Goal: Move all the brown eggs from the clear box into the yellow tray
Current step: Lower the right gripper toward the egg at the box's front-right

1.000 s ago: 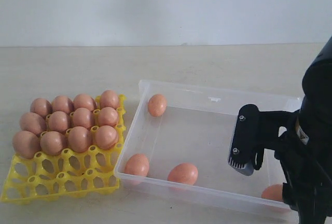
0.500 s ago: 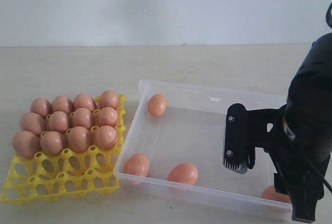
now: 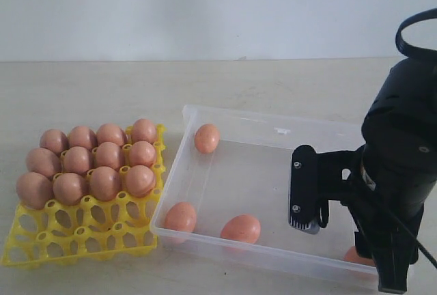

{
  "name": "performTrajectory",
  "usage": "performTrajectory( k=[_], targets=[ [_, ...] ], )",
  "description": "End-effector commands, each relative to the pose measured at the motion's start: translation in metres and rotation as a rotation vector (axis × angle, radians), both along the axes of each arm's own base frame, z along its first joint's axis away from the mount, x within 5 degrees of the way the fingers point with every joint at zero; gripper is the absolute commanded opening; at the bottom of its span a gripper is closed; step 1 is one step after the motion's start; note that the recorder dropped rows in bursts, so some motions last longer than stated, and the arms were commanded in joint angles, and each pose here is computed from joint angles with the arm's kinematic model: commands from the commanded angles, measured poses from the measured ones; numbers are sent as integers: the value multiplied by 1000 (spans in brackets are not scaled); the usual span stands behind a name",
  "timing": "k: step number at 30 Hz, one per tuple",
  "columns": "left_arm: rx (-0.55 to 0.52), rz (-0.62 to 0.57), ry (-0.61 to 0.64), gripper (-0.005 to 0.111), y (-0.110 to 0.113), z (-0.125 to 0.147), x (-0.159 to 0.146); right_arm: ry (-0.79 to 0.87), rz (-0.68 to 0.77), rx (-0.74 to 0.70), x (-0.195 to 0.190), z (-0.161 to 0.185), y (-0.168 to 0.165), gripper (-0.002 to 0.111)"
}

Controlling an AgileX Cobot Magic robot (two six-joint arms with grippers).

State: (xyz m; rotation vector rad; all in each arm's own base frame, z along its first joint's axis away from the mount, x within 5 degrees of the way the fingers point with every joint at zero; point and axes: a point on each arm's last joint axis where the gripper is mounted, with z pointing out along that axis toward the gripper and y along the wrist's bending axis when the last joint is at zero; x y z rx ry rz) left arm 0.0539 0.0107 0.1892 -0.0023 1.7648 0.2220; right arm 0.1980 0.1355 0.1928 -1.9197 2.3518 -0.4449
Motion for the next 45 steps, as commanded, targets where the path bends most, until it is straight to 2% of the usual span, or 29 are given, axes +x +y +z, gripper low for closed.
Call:
performTrajectory(
  k=[1,24,45],
  targets=[
    [-4,2,-1,22,0,-1,0,-1,6,-2,0,-1,-1,62],
    [-4,2,-1,22,0,-1,0,76,26,-78,8,-34,6,62],
    [-4,2,-1,22,0,-1,0,113,1,-80,10,-50,9,62]
  ],
)
